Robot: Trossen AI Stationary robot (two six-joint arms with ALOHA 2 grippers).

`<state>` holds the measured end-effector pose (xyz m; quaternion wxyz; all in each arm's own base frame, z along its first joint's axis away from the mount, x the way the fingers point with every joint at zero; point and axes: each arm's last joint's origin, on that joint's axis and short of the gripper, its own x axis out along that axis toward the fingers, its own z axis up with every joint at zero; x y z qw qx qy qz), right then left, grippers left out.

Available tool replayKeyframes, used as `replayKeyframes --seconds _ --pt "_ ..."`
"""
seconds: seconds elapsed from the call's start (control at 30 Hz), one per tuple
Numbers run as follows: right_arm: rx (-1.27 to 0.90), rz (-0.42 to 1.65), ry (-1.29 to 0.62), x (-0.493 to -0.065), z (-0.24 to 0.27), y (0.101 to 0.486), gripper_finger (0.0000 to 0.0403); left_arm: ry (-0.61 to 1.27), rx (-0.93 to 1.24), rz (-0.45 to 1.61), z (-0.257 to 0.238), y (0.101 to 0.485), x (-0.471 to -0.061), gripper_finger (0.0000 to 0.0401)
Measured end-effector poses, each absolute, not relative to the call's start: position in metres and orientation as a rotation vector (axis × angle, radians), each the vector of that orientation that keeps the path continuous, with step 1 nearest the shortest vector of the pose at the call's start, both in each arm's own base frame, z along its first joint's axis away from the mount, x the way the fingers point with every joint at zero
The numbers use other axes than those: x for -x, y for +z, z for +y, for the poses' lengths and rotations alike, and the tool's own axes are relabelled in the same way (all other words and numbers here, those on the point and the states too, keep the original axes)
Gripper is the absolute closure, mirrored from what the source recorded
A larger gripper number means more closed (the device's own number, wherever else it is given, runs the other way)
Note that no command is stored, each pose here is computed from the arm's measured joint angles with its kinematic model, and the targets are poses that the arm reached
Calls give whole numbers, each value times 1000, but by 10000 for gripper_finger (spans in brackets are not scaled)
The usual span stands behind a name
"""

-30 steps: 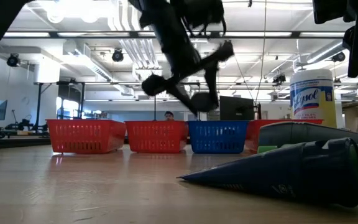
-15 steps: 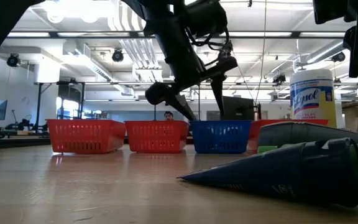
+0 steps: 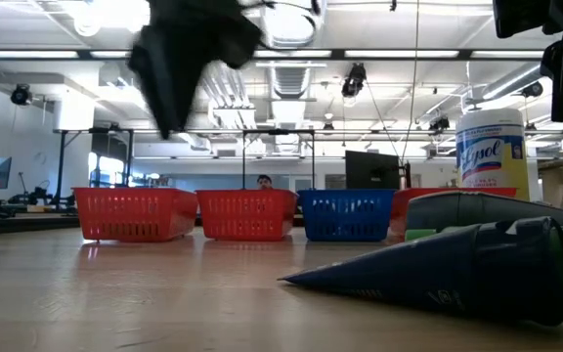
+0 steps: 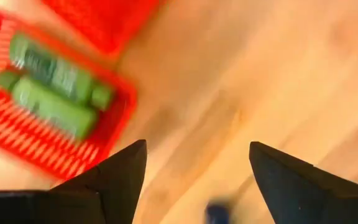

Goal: Pick & Place Travel size toiletries

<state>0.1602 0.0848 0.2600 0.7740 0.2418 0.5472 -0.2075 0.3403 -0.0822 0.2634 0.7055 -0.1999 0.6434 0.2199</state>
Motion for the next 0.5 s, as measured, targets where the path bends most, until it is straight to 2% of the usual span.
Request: replayKeyframes --seconds 0.2,0.37,0.5 --pt "-518 1186 -445 -160 85 260 37 377 310 1535 -136 249 -313 112" --pt "-508 1187 -436 -160 85 260 37 465 480 1638 -151 213 -294 112" --pt "-502 1187 -431 -160 85 260 37 551 588 1632 -155 199 -281 112"
